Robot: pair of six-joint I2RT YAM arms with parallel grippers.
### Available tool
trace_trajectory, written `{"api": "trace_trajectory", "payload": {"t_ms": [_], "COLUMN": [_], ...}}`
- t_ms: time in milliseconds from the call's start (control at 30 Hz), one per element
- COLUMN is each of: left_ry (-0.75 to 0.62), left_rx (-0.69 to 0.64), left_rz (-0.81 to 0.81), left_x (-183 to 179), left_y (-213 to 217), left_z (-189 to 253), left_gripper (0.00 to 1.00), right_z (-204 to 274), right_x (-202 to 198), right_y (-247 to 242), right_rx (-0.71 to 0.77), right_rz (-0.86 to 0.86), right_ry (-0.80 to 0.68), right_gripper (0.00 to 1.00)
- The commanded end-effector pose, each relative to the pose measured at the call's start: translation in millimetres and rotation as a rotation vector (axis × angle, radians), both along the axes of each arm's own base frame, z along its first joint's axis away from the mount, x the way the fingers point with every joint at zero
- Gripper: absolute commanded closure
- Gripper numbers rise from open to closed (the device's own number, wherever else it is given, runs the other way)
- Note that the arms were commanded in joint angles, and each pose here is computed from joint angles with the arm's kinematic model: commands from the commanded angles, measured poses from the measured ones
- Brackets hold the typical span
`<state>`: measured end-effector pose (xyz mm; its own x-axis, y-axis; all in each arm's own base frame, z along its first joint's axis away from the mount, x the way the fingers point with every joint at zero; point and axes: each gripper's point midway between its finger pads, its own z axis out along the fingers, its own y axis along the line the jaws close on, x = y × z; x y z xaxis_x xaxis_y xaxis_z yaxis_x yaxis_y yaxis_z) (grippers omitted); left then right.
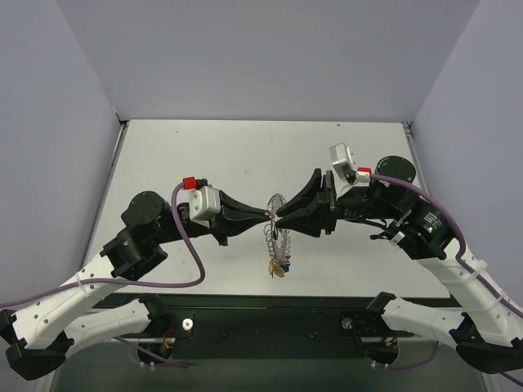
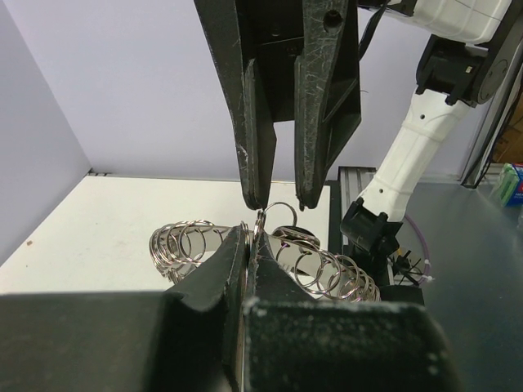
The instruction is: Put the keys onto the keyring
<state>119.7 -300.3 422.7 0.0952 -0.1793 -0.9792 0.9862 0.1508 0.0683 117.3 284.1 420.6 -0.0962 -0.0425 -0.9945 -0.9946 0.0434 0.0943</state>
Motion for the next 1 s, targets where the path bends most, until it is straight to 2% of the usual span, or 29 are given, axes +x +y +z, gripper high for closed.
{"api": "trace_trajectory", "payload": {"t_ms": [0, 167, 633, 867, 900, 967], "left_ry": [-0.091, -0.093, -0.094, -0.095, -0.093, -0.096], "left_rx": [-0.107, -0.104, -0.117, -0.118, -0.115, -0.118], "left_rz": [0.039, 0.053, 0.018, -0.013, -0.013, -0.016], "left_x": [-2, 1, -6, -11, -10, -12], "left_y": [13, 13, 13, 11, 10, 12], "left_z": [45, 43, 47, 47, 46, 46], "left_gripper": [1.00, 1.00, 1.00, 1.00, 1.00, 1.00], "right_z": [12, 14, -6, -10, -11, -13], "right_x": [-8, -8, 8, 14, 15, 17], "right_y": [-2, -4, 1, 5, 6, 7], "right_rx": [0.039, 0.045, -0.005, -0.007, -0.010, -0.015], "right_rz": [0.020, 0.002, -0.054, -0.074, -0.075, -0.076], "right_ry": [-0.017, -0.006, 0.010, 0.025, 0.030, 0.037], "right_gripper": [0.73, 0.63, 0.63, 0.75, 0.78, 0.90]}}
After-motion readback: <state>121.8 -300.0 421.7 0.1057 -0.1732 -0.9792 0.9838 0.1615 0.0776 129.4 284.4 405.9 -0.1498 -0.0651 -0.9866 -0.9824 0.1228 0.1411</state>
